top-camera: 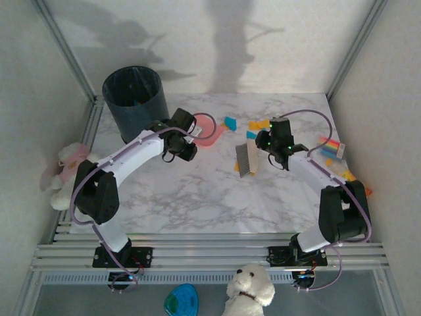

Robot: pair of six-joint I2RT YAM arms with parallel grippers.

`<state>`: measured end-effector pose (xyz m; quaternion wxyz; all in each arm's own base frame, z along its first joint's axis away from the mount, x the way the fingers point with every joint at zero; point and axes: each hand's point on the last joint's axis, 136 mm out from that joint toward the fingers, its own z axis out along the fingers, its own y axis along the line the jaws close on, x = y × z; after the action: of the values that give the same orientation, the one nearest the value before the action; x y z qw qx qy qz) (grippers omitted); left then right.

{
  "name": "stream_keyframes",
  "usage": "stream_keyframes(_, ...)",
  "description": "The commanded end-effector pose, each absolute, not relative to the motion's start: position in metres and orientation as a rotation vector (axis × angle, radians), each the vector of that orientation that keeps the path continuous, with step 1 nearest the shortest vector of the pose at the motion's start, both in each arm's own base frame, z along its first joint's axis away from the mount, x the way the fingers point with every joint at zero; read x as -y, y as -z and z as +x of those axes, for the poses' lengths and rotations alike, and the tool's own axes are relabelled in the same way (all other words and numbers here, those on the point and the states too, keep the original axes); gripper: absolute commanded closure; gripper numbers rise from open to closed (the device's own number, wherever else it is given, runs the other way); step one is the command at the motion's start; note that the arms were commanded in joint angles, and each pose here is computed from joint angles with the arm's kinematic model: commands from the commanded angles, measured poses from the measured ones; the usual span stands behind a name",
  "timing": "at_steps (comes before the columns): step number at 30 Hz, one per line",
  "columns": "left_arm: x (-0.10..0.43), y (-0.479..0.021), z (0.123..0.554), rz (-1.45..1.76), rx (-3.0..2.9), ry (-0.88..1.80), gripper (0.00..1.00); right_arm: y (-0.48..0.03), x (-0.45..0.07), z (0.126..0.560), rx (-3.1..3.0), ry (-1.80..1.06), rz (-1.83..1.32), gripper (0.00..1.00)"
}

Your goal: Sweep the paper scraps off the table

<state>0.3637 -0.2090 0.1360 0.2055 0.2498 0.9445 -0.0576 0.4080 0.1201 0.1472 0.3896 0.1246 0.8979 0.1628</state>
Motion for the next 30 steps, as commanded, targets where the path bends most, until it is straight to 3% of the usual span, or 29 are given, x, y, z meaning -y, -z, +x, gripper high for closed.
stream_keyframes(1,0.207,-0.137,0.355,0.746,-2.648,0.124,1.00,-0.161,-0.126,0.399,-2.250,-0.455,0.248,1.00)
stream_keyframes(9,0.218,-0.125,0.333,0.860,-2.672,0.118,1.00,-0.206,-0.127,0.388,-2.148,-0.525,0.225,1.00)
stream_keyframes(19,0.246,-0.101,0.293,1.150,-2.674,0.123,1.00,-0.227,-0.076,0.367,-2.172,-0.136,0.180,1.00)
stream_keyframes(30,0.261,-0.073,0.253,1.360,-2.743,0.179,1.00,-0.229,-0.059,0.374,-2.172,0.045,0.134,1.00)
